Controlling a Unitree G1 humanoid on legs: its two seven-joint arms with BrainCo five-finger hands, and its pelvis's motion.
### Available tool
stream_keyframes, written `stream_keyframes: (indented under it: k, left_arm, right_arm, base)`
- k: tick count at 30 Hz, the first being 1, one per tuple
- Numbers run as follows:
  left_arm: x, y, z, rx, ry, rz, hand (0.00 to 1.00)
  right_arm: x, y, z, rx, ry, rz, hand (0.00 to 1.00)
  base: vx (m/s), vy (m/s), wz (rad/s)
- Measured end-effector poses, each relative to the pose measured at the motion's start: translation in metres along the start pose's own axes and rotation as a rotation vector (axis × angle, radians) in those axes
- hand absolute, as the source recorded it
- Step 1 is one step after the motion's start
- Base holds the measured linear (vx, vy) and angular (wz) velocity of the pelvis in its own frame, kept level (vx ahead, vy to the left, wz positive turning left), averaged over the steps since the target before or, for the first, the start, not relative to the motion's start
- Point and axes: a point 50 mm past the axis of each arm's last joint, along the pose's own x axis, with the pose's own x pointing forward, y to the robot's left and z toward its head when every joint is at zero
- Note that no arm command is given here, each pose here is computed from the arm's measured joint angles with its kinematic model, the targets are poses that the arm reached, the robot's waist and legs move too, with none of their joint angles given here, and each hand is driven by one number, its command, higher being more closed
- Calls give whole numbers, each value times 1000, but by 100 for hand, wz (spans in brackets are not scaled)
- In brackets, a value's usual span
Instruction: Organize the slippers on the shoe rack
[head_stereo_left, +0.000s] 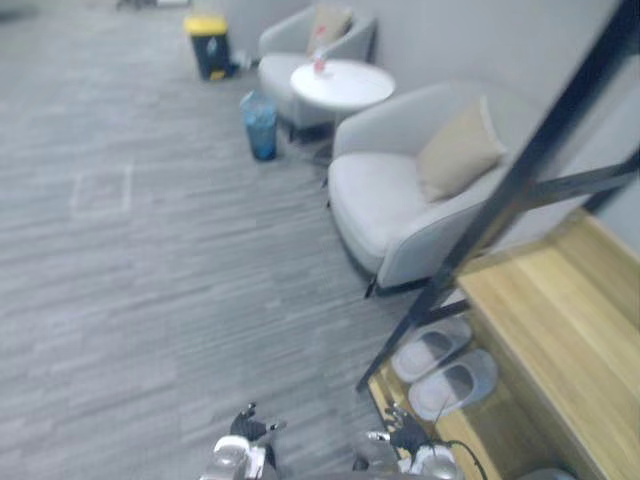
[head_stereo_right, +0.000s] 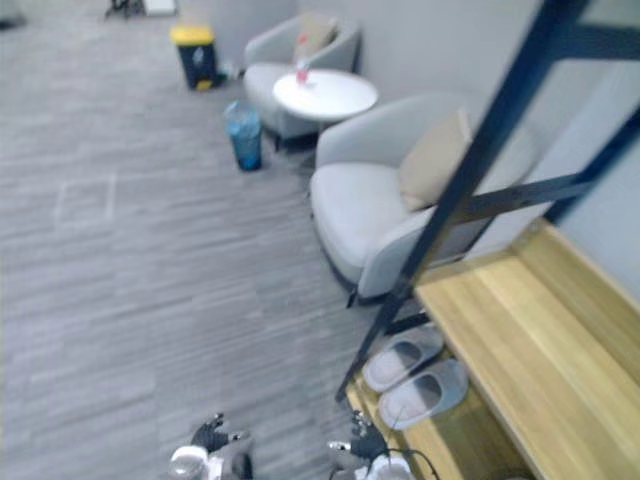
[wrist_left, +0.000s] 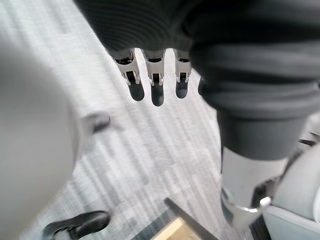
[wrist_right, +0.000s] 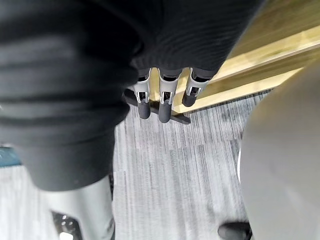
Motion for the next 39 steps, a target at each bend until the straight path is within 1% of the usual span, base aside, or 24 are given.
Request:
stream_keyframes:
  k: [4, 6, 9, 14, 16, 19, 20, 22, 24, 26, 29, 32, 34, 39]
  left_arm:
    - [0, 1, 1, 9, -4, -1, 0]
    - [-1, -1, -2, 20, 1, -8, 0]
    - [0, -1, 0, 34, -1, -11, 0]
    - [-2, 5, -8, 2, 24, 7, 0]
    - [-2, 3, -9, -5, 26, 0, 0]
    - [-3, -5, -13, -89, 48, -9, 0]
    - [-2, -15, -2, -160, 18, -17, 0]
    - [-4, -18, -7, -203, 31, -9, 0]
    - [-4, -21, 5, -255, -20, -4, 0]
    - [-4, -16, 12, -269, -50, 10, 0]
    - [-1, -13, 23, -269, -85, 12, 0]
    - [-2, -17, 23, -246, -86, -3, 0]
    - [2, -11, 26, -219, -86, 11, 0]
    - [1, -6, 6, -187, -6, 18, 0]
  right_arm:
    - [4, 5, 7, 11, -13, 1, 0]
    - [3, 2, 3, 17, 0, -11, 0]
    - [8, -1, 11, 27, -8, -24, 0]
    - [9, -2, 18, 27, -39, -26, 0]
    - [8, -4, 12, 32, -24, -33, 0]
    - [6, -12, 6, 66, 1, -69, 0]
    - [6, -21, 11, 70, -26, -89, 0]
    - [5, -20, 14, 72, -47, -88, 0]
    - [3, -18, 12, 54, -43, -84, 0]
    - [4, -6, 12, 50, -38, -50, 0]
    - [6, 5, 13, 54, -33, -28, 0]
    - [5, 1, 4, 39, 11, -38, 0]
    - [8, 1, 4, 36, 31, -39, 0]
    - [7, -9, -1, 64, 54, -76, 0]
  base:
    - [73, 177, 68]
    - [205, 198, 73]
    - [211, 119, 55]
    - [352, 23, 60]
    - [549, -87, 121]
    - [541, -57, 86]
    - [525, -32, 61]
    - [269, -74, 61]
    - [399, -58, 45]
    - [507, -22, 13]
    - [544, 51, 0]
    - [512, 175, -13]
    - [574, 232, 6]
    - [610, 225, 7]
